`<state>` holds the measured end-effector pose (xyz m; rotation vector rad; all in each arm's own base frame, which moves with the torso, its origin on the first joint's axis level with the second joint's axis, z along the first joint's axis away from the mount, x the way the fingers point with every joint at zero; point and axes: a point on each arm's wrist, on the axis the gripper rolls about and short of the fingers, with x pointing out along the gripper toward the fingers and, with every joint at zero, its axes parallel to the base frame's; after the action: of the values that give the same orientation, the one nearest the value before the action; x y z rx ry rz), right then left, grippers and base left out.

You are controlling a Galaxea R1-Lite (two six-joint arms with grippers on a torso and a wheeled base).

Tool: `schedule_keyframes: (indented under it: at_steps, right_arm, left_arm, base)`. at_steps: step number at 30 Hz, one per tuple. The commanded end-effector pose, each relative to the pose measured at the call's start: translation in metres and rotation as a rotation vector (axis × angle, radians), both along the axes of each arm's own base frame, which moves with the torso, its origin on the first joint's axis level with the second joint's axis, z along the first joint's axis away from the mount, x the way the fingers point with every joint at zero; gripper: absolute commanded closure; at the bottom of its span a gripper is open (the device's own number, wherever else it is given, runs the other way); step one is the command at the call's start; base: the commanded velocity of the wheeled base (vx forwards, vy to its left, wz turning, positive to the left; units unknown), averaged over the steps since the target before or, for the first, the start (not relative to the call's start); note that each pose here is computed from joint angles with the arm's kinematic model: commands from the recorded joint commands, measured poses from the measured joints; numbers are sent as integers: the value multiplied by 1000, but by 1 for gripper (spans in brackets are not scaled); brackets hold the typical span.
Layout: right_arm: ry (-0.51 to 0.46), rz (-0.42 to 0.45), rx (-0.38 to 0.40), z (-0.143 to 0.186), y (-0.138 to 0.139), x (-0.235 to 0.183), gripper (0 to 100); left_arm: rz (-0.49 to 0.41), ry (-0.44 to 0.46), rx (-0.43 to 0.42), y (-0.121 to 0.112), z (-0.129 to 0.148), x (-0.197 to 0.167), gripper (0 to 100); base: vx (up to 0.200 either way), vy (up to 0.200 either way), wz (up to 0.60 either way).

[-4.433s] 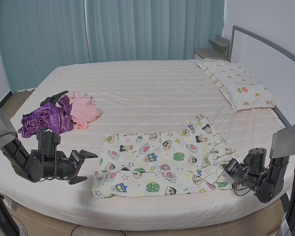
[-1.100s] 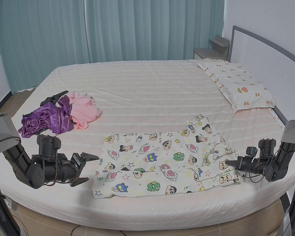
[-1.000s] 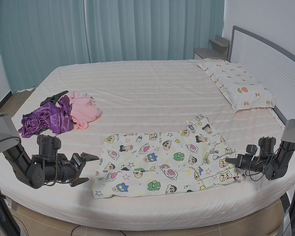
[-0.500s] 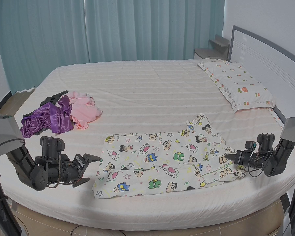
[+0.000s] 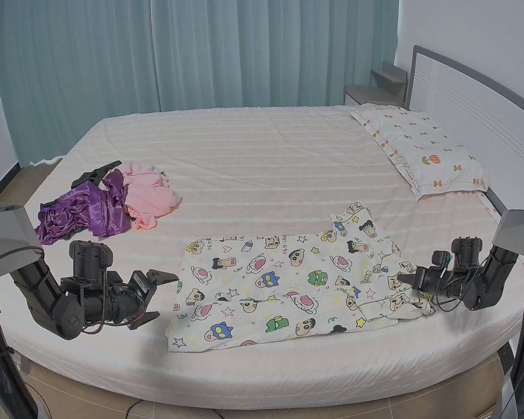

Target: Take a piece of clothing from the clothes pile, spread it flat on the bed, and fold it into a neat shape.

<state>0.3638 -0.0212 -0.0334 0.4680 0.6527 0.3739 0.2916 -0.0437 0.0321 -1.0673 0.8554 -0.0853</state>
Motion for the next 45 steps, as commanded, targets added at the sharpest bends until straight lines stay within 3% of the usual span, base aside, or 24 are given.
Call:
schedule_keyframes:
  at_steps: [1,9,15,21,35,45]
  right_arm:
    - [10,2,1,-3,1,0,0]
    - [-6,-6,0,12,-1,-8,0]
    - [-47,-38,-5,34,-9,-16,0]
    - [-57,-127,-37,47,-23,-29,0]
    - [-72,-101,-37,76,-9,-67,0]
    - [-49,-90,-35,71,-6,-71,0]
  left_arm:
    - [3,-24,-3,1,4,-1,0]
    - [6,-59,-9,2,13,0,0]
    - [46,-62,-66,2,23,0,0]
    - [65,-58,-99,3,26,0,0]
    - [59,-59,-100,2,28,-3,0]
    - [54,-49,-102,1,26,-4,0]
  base:
    - [0,0,0]
    - [0,0,0]
    - [0,0,0]
    - [33,0,0]
    - [200,0,0]
    - [0,0,0]
